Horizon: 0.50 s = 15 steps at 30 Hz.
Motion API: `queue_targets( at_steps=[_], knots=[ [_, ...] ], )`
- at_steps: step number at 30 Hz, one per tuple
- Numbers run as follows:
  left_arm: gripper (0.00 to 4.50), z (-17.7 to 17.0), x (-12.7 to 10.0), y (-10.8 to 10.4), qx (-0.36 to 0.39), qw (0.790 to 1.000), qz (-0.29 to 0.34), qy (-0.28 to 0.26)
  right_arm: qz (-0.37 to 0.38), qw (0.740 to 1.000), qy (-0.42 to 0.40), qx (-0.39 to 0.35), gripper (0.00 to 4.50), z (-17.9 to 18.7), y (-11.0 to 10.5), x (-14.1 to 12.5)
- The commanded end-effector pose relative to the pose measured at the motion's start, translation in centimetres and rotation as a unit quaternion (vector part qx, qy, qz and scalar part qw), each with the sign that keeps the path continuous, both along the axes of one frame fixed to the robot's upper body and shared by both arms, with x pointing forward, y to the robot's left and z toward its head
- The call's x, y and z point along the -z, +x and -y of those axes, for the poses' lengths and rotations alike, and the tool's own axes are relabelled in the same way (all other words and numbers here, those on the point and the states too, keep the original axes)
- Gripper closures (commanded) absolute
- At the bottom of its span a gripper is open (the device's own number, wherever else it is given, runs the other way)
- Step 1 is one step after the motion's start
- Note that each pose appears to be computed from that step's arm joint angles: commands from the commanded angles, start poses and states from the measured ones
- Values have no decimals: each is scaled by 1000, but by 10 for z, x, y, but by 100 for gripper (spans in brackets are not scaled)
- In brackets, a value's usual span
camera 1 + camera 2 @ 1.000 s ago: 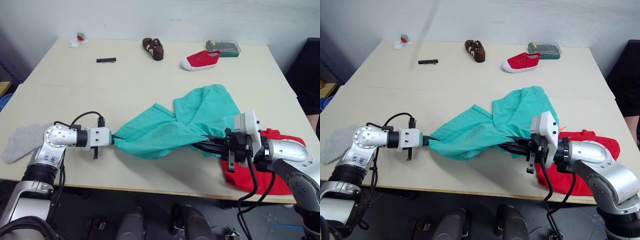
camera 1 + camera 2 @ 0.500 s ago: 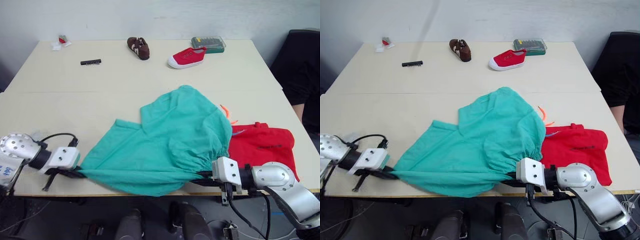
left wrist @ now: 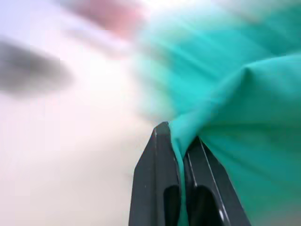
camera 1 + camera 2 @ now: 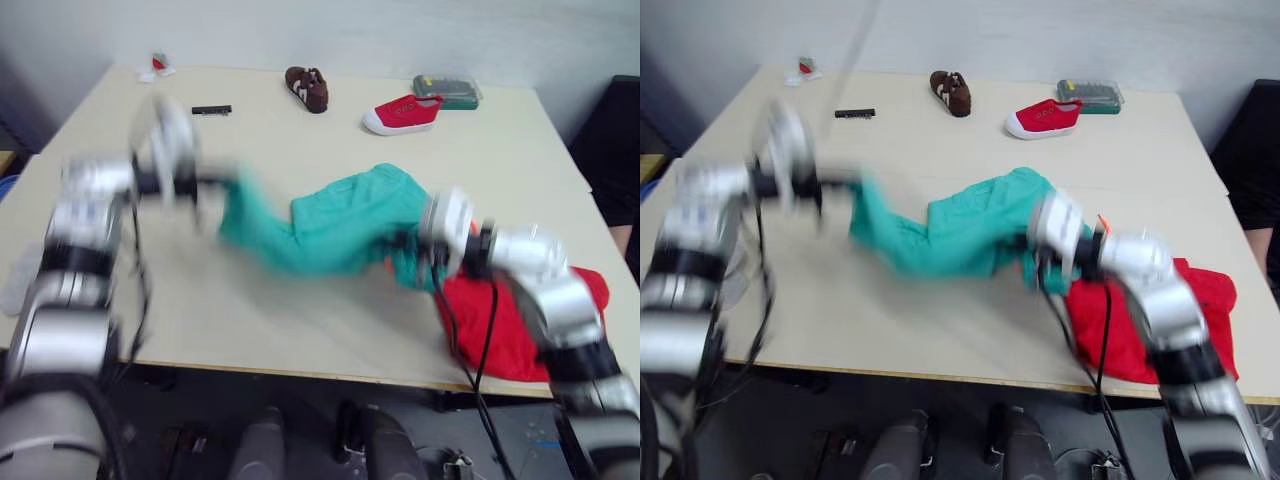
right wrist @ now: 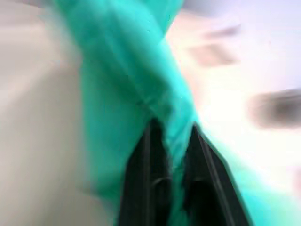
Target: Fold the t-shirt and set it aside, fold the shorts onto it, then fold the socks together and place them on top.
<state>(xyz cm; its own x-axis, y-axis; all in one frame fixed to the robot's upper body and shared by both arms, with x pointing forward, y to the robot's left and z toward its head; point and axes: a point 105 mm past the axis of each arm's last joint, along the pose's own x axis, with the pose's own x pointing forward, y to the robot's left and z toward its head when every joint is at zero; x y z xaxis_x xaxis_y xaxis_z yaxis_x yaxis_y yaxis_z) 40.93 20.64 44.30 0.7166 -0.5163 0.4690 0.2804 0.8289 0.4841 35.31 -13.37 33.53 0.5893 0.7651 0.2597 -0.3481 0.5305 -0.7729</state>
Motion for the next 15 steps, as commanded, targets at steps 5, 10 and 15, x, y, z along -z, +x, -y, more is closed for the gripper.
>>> queue_targets(
  at_steps=[5, 10, 15],
  knots=[
    [446, -52, -43, -48, 25, 997, 61, -28, 67, 995, -34, -59, 450, -4, -40, -18],
    [446, -73, 23, -64, 96, 987, -75, 104, -61, 985, -66, -149, 450, -32, -62, 52],
    [446, -106, 98, -99, 112, 941, -254, 193, -151, 969, -63, -183, 450, -48, -75, 117]
  ],
)
